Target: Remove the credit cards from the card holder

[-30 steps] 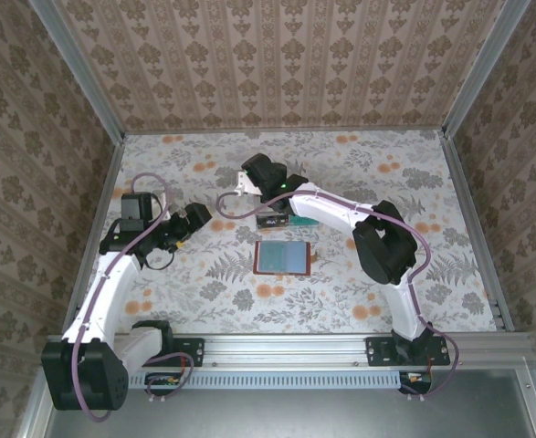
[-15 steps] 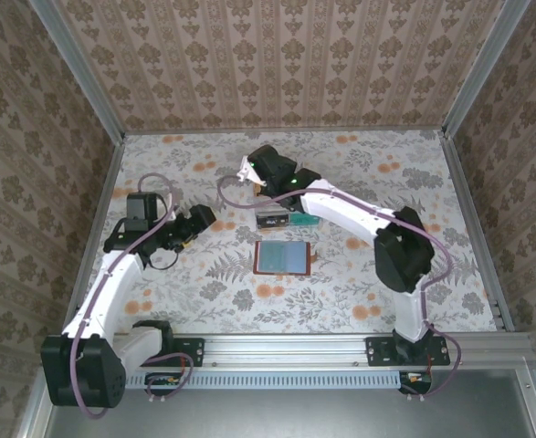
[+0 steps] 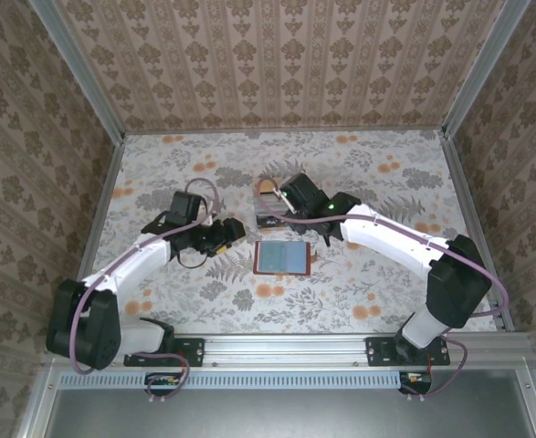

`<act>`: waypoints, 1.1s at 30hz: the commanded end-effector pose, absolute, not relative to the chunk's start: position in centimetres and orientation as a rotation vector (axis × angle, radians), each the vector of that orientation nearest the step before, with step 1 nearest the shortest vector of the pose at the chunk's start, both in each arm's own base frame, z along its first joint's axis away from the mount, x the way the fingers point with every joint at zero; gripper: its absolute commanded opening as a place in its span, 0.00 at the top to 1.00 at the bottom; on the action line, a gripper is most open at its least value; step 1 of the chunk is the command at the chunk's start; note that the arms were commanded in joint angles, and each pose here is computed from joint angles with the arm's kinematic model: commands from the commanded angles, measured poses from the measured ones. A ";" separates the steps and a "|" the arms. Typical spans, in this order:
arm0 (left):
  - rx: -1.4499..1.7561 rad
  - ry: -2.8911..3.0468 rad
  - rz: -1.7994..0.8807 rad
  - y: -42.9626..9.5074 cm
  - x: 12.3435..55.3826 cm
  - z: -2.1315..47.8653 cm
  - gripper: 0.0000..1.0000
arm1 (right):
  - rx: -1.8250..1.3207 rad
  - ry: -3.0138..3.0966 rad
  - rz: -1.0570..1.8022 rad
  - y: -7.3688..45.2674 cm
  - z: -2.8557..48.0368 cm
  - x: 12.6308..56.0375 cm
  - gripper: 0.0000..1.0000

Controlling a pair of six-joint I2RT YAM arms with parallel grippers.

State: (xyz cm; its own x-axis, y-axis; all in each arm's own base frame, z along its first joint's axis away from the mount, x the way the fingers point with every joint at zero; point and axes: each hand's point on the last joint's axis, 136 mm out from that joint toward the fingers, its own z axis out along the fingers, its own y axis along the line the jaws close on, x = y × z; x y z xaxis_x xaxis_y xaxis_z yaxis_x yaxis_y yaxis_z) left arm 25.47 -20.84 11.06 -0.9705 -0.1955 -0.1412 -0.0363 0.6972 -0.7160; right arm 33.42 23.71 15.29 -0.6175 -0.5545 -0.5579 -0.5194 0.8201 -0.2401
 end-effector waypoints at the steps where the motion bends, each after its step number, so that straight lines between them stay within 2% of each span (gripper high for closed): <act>1: -0.146 2.696 -1.142 -22.4 26.2 11.1 0.36 | -0.557 2.552 0.150 23.9 13.1 29.9 0.74; 8: -0.046 2.796 -1.139 -25.1 24.9 8.7 0.44 | -0.315 2.800 0.275 23.7 7.8 26.4 0.81; 16: 0.016 2.851 -1.130 -26.8 24.3 7.0 0.44 | -0.171 2.926 0.242 22.3 3.5 24.8 0.78; 27: 0.057 2.906 -1.122 -27.8 23.9 5.2 0.46 | -0.106 2.956 0.224 21.7 1.3 25.0 0.75; 33: 0.062 2.926 -1.110 -27.8 23.7 4.5 0.47 | -0.104 2.963 0.224 21.6 0.9 24.9 0.78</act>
